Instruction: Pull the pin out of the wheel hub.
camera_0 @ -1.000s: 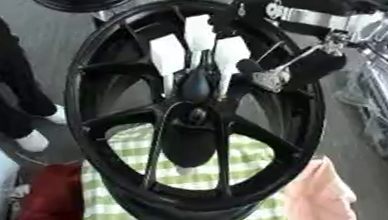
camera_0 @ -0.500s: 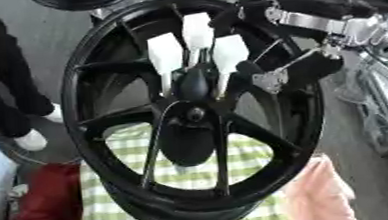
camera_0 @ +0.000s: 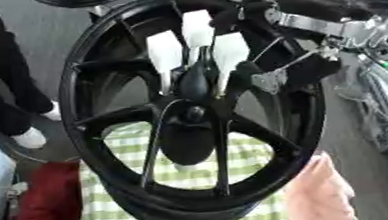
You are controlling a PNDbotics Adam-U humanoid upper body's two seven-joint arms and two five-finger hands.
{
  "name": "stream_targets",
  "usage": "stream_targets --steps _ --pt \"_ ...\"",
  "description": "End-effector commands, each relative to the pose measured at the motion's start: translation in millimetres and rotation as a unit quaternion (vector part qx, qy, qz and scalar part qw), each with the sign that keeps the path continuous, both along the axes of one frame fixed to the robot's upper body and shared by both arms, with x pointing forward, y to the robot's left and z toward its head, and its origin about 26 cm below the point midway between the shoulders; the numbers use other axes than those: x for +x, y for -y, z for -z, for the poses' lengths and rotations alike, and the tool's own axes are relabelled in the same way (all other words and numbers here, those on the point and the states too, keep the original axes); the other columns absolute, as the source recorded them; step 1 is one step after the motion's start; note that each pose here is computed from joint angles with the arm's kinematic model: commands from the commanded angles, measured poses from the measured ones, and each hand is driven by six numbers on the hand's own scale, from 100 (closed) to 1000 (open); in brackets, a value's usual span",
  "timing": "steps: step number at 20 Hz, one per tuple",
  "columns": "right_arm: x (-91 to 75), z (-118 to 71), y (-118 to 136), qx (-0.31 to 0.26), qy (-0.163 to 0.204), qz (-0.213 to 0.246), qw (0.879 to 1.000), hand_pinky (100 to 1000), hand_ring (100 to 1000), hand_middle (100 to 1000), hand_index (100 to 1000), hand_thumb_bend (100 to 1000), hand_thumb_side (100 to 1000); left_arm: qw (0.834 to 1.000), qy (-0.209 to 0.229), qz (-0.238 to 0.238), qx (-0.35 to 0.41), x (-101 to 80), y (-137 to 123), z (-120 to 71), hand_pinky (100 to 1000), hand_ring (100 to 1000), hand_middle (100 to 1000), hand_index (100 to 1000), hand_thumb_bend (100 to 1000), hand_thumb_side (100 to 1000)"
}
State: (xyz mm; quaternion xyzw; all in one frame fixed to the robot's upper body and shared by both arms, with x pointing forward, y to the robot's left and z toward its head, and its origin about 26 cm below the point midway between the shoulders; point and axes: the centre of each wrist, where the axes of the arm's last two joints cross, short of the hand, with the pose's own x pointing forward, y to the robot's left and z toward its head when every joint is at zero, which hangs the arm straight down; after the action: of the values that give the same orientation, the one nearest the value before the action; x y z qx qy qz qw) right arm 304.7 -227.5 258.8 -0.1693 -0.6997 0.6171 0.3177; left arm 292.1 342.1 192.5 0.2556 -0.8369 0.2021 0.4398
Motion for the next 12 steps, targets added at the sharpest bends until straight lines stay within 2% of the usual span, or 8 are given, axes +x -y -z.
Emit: stream_targets --steps 1,12 --pt "-3.0 -11.9 3.1 0.002 0.029 0.008 1.000 1000 941 822 944 100 135 1.000 0.009 0.002 0.012 -0.4 0.1 -8.1 602 613 795 773 211 841" --pt "-3.1 -13.2 5.6 -0.003 0.035 0.025 0.999 1000 938 825 943 100 157 1.000 0.007 0.007 0.013 0.2 1.6 -8.2 602 612 795 771 207 844"
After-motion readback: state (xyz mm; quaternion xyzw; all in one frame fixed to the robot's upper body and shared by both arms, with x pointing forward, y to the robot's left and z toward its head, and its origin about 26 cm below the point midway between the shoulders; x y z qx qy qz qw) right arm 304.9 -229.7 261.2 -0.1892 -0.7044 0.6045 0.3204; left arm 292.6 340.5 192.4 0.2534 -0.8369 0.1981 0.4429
